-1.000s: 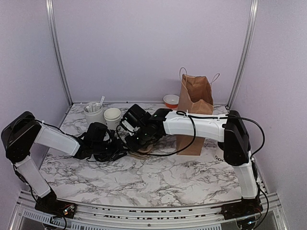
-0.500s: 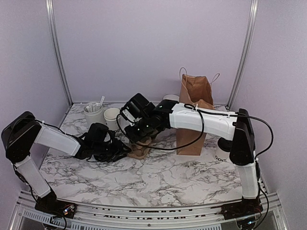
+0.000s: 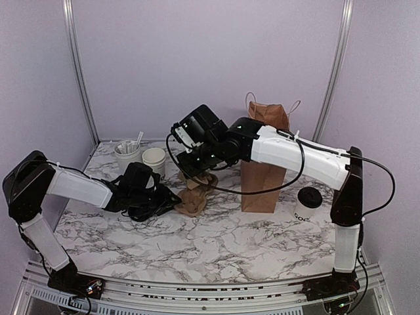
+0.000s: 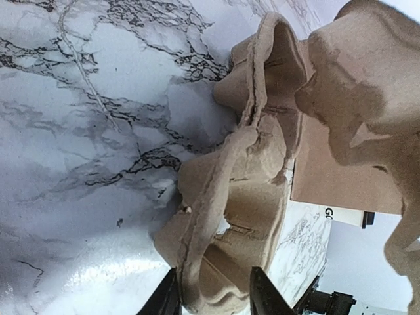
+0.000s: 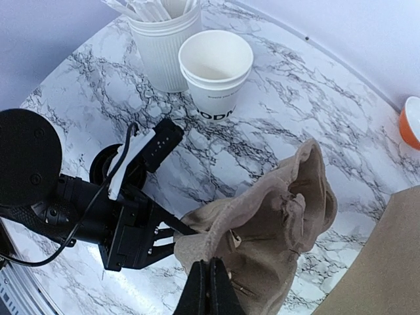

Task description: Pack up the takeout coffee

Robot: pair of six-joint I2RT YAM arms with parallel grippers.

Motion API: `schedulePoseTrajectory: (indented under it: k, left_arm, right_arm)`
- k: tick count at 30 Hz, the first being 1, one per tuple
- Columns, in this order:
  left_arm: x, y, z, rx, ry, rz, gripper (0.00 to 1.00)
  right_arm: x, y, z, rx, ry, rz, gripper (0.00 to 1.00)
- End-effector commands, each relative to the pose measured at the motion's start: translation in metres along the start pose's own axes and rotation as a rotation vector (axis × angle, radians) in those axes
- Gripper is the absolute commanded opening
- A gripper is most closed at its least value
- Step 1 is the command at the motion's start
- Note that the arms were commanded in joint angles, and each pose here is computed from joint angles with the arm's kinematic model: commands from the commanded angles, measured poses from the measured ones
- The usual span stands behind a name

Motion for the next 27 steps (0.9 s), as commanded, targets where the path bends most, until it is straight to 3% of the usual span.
schedulePoseTrajectory:
  k: [1, 8, 17, 27]
  left_arm:
    - [-0.001, -0.007, -0.009, 0.038, -0.040, 0.067, 0.34]
    - [0.000, -0.016, -0.010, 0.042, -0.017, 0.137, 0.20]
    - [-0.020, -0.035, 0.007, -0.037, 0.089, 0.097, 0.03]
    - [-0.028, -0.046, 0.060, -0.270, 0.159, 0.160, 0.00]
  right_arm:
    - [0.002, 0.040, 0.026, -0.098, 0.005, 0.009, 0.00]
    - [-0.001, 0.067, 0.033, -0.147, 0.014, 0.016, 0.00]
    - [-0.002, 0.108, 0.027, -0.184, 0.036, 0.025, 0.00]
    - [-0.004, 0.132, -0.001, -0.161, 0.055, 0.058, 0.00]
Point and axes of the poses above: each gripper's point midway between its finger pads, its own y axis back along the fingers, its own x axis along the line the jaws close on, z = x × y, the point moved 6 cm from there along y, back along the fingers, and after that the axes turned 15 degrees about -y, right-handed, at the moved point
